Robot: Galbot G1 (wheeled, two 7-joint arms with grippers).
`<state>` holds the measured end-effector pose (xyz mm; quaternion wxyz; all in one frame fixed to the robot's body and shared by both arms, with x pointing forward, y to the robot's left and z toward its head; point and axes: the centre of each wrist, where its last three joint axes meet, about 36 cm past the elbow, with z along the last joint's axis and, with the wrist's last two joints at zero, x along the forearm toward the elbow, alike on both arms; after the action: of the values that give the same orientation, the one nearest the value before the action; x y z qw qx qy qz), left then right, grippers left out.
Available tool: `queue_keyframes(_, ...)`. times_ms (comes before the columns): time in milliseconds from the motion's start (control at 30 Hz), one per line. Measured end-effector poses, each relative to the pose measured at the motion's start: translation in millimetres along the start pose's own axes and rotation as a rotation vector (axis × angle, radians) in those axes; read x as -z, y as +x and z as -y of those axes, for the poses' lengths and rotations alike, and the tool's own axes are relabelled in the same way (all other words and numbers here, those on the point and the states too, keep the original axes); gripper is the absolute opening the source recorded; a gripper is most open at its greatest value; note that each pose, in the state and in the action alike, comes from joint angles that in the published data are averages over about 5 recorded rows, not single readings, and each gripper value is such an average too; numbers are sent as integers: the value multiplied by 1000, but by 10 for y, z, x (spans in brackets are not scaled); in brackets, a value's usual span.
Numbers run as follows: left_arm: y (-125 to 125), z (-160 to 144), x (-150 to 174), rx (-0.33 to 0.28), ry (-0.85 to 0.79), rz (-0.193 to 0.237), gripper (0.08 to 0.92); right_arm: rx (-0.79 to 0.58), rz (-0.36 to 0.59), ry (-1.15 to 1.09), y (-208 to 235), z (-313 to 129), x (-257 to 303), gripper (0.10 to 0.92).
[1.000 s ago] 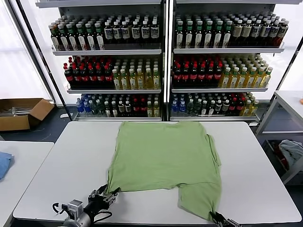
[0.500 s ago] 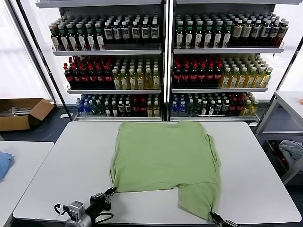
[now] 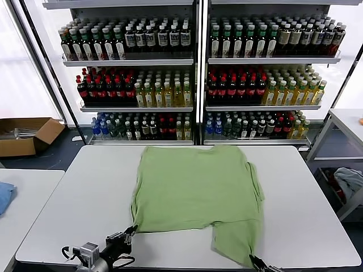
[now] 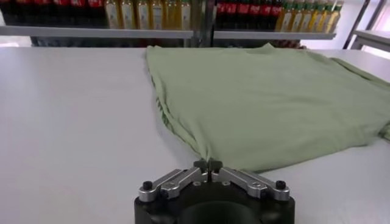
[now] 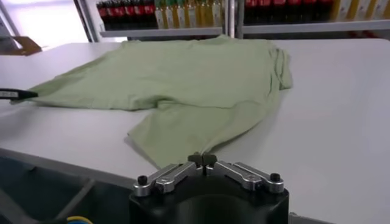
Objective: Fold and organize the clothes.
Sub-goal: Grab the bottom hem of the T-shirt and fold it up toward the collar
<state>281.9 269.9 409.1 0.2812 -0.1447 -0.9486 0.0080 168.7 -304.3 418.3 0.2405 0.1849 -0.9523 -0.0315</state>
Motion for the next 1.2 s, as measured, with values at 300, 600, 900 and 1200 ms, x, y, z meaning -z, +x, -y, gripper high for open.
queue_keyframes(300,295,93,54,9,-2,9,86,66,48,-45,94,-21,-51,106)
queue_keyframes(600,476,168,80,5,2,10,86,78,93,-93,34,-13,-109,106)
queue_keyframes(900,438,117,207,-7,26,71,86,65,177,-137,-230,61,-31,106)
queue_keyframes(1200,278,-13,407,-63,77,129,86,44,263,-154,-618,246,173,106)
